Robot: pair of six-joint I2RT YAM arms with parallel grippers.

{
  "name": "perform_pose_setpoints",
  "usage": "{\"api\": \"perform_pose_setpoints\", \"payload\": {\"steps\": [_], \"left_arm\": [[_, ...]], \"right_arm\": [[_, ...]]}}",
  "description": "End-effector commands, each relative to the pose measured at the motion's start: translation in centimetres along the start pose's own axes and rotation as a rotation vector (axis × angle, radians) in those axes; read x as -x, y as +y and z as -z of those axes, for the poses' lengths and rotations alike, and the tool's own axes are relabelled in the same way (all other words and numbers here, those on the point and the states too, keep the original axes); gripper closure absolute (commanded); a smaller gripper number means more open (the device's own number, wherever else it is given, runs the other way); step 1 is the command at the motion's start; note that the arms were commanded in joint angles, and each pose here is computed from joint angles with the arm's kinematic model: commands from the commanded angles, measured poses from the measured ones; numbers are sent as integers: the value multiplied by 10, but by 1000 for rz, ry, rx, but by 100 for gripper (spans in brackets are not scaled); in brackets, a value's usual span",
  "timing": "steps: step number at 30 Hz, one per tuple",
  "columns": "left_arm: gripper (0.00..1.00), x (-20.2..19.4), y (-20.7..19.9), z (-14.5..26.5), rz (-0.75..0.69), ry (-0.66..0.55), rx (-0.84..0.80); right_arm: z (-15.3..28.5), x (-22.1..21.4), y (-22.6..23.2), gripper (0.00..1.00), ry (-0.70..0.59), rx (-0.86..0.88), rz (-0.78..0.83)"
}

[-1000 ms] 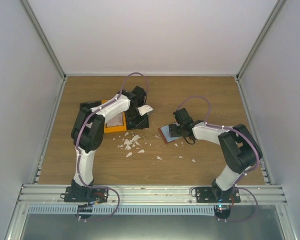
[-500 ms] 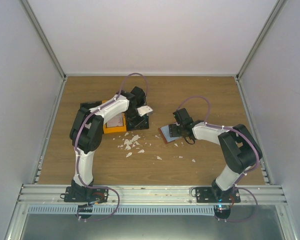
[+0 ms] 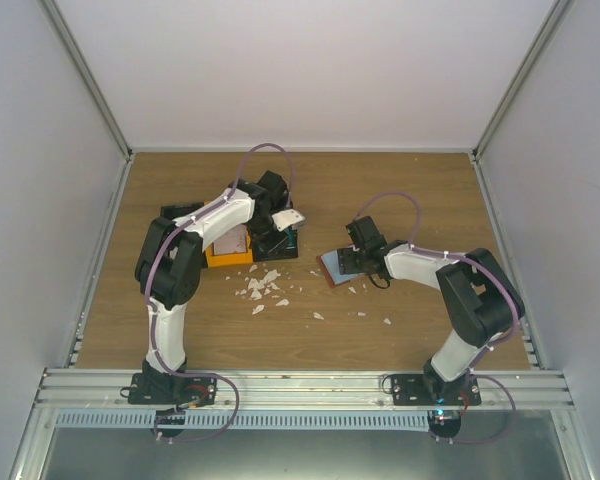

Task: Put the credit cards into the card holder
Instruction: Pick up the credit card from the storage box.

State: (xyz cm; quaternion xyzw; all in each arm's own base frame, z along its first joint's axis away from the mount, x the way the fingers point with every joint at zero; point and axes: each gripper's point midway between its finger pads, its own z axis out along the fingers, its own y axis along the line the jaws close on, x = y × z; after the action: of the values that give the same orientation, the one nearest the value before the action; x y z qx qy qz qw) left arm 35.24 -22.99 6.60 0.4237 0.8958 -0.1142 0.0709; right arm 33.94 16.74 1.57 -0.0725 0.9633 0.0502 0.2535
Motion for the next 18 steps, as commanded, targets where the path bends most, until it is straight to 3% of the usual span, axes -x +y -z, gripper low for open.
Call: {"api": "perform_pose_setpoints", "payload": {"steps": [1,7,18], "left_arm": [[61,-2,-2,11,-9,-23,-11],[61,-4,1,6,-1,-9,-8],[83,0,7,16,6,-36,14]], "right_arm": [[-23,-86,-4,25,287,14,8],[-23,-87,-3,25,289,16,10],[-17,-76,-1,25,262,24,-1]]}}
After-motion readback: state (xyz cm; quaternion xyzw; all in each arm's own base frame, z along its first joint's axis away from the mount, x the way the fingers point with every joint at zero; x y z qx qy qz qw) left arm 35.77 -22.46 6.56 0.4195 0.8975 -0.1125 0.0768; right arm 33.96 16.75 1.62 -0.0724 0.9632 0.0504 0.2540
